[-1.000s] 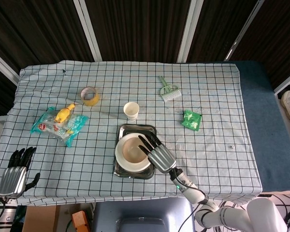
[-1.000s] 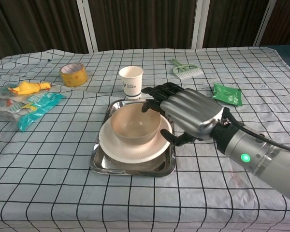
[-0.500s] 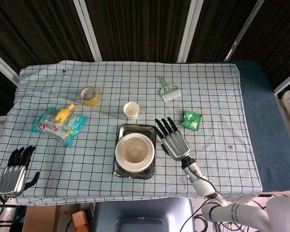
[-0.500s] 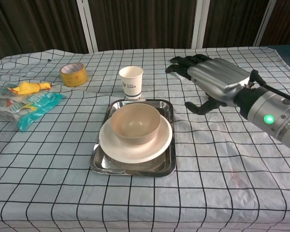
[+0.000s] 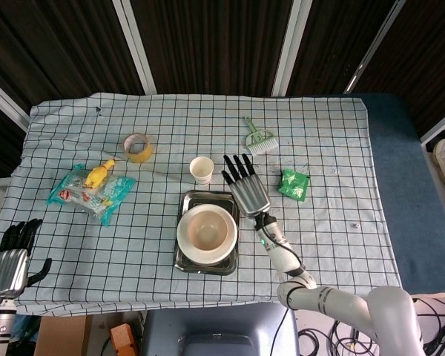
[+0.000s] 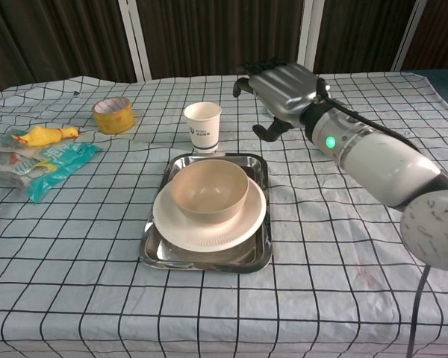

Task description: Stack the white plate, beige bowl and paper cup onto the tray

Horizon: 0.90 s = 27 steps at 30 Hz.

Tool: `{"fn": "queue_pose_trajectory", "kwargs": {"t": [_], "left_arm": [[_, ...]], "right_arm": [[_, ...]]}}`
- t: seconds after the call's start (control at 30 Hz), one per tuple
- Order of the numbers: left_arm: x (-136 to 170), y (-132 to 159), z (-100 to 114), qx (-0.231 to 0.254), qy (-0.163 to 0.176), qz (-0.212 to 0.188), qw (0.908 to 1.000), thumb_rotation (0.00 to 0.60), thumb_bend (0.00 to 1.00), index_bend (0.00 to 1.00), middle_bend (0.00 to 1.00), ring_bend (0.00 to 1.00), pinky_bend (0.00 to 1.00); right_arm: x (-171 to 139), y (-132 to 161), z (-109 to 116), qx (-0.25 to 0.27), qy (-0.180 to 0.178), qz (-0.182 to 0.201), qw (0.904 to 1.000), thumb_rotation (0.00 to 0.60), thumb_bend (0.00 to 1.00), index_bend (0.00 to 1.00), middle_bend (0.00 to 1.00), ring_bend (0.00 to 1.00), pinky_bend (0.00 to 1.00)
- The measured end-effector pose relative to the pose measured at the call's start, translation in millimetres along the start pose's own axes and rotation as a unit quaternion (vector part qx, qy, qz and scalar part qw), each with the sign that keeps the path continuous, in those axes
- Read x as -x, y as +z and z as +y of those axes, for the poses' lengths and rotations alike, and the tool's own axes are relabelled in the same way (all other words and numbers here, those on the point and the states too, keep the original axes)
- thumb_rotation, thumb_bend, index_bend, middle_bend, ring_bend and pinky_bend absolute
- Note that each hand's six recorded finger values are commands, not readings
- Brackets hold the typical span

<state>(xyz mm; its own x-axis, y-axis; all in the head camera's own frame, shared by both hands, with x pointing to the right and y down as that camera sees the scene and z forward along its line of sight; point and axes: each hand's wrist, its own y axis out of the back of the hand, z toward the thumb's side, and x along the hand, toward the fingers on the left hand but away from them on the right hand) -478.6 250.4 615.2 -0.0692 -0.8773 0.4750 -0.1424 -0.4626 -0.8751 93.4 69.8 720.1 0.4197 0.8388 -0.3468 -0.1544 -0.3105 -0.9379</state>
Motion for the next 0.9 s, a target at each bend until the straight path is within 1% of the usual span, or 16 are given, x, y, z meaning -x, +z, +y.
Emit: {"fn": "queue_pose_trajectory", "kwargs": {"t": [0.2,0.3,0.53,0.73,0.8,0.9], "left_arm": [[-1,-6,3,0.007,0.001,0.009,0.9999,0.600,0.37,0.00,0.06,0.00,0.00],[-2,-9,5,0.009,0.002,0.014,0.9999,0.600,0.37,0.00,0.06,0.00,0.00],[-4,-15,7,0.013,0.003,0.023,0.9996,0.600,0.37,0.00,0.06,0.00,0.00],[-6,-17,8,0.017,0.001,0.028,0.9995,0.600,0.37,0.00,0.06,0.00,0.00],[-7,-18,8,0.017,0.001,0.030,0.9994,0.600,0.37,0.00,0.06,0.00,0.00],[-8,-20,9,0.018,0.003,0.033,0.9993,0.600,0.37,0.00,0.06,0.00,0.00]], "right_arm": [[34,13,-6,-0.017,0.004,-0.024,0.9996,0.600,0.34,0.25,0.00,0.00,0.00],[45,21,-8,-0.015,0.008,-0.030,0.9994,0.600,0.34,0.29,0.00,0.00,0.00],[59,36,-17,-0.008,0.024,-0.030,0.9992,0.600,0.34,0.32,0.00,0.00,0.00],[67,48,-21,-0.001,0.039,-0.022,0.9990,0.600,0.34,0.36,0.00,0.00,0.00],[69,52,-22,0.004,0.045,-0.019,0.9988,0.600,0.34,0.39,0.00,0.00,0.00],[69,55,-23,0.001,0.048,-0.015,0.9987,0.600,0.34,0.50,0.00,0.00,0.00]]}}
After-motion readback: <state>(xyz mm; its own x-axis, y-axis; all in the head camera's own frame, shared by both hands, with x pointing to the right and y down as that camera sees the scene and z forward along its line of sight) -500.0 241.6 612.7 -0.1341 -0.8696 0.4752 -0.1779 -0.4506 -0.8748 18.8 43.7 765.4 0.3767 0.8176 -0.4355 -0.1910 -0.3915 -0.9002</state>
